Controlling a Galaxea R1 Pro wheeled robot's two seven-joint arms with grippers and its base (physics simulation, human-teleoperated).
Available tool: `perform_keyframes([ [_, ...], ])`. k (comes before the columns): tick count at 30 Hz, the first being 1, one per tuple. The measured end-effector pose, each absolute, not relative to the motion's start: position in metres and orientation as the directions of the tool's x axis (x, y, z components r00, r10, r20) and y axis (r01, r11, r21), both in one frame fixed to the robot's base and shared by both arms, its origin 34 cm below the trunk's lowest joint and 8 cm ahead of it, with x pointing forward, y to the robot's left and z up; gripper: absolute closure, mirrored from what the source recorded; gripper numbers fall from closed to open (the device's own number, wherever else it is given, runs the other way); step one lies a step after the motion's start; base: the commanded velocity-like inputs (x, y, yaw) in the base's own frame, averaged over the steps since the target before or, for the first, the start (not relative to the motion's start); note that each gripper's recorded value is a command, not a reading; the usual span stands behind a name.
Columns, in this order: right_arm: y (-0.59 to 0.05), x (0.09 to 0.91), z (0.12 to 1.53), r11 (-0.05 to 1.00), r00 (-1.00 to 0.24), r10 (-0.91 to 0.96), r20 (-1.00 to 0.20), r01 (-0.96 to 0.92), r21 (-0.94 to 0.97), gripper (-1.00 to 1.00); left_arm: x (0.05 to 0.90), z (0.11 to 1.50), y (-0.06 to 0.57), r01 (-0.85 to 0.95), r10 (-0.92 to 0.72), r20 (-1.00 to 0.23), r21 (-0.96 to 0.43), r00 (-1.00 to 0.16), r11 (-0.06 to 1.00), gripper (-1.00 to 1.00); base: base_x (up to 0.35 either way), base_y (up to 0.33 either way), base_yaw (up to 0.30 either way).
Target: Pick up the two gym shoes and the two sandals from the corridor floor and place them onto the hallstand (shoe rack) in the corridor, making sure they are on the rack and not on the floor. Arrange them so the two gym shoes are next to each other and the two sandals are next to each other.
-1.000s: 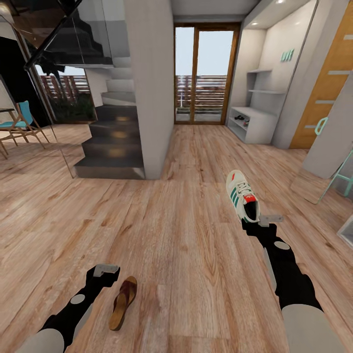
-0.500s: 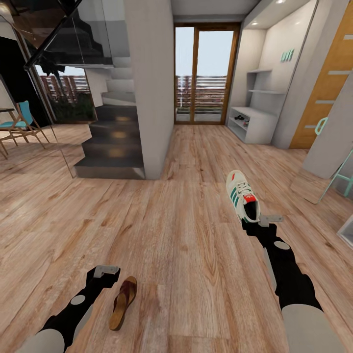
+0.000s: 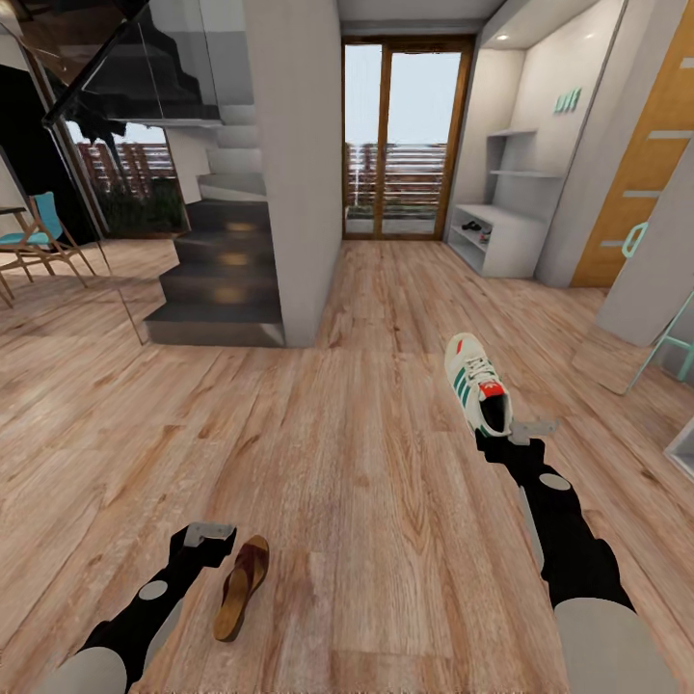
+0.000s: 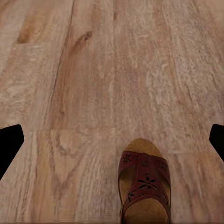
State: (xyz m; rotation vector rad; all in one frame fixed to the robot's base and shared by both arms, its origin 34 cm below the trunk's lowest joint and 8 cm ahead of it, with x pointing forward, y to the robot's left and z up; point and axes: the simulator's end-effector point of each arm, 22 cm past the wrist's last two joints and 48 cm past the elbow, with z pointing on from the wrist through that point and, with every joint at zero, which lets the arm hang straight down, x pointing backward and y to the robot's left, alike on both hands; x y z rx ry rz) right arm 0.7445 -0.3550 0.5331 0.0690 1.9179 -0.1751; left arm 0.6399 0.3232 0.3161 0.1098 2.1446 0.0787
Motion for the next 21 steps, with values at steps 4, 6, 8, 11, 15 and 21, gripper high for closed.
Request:
perform_keyframes([
  [4,-0.355,0.745,0.518,0.987,-0.368,-0.037,-0.929,0.131,-0.091,1.0,0.635,0.303,0.323,0.051,0.11,-0.821,0.098,-0.56,0.994,-1.0,0.0,0.0,0.0],
  [6,-0.355,0.745,0.511,0.987,-0.378,-0.037,-0.925,0.131,-0.093,1.0,0.633,0.297,0.323,0.053,0.111,-0.814,0.098,-0.57,0.994,-1.0,0.0,0.0,0.0],
  [8,-0.356,0.745,0.503,0.987,-0.388,-0.037,-0.921,0.13,-0.095,1.0,0.63,0.29,0.323,0.055,0.112,-0.808,0.098,-0.579,0.994,-1.0,0.0,0.0,0.0],
  [11,-0.356,0.745,0.491,0.987,-0.403,-0.037,-0.914,0.129,-0.097,1.0,0.626,0.28,0.323,0.058,0.112,-0.798,0.097,-0.593,0.994,-1.0,0.0,0.0,0.0],
  [15,-0.356,0.744,0.476,0.987,-0.424,-0.038,-0.905,0.127,-0.1,1.0,0.621,0.268,0.322,0.061,0.112,-0.784,0.094,-0.611,0.994,-1.0,0.0,0.0,0.0],
  [21,-0.357,0.744,0.458,0.986,-0.444,-0.04,-0.895,0.126,-0.106,1.0,0.611,0.247,0.308,0.103,0.109,-0.763,0.056,-0.638,0.993,-1.0,0.0,0.0,0.0],
])
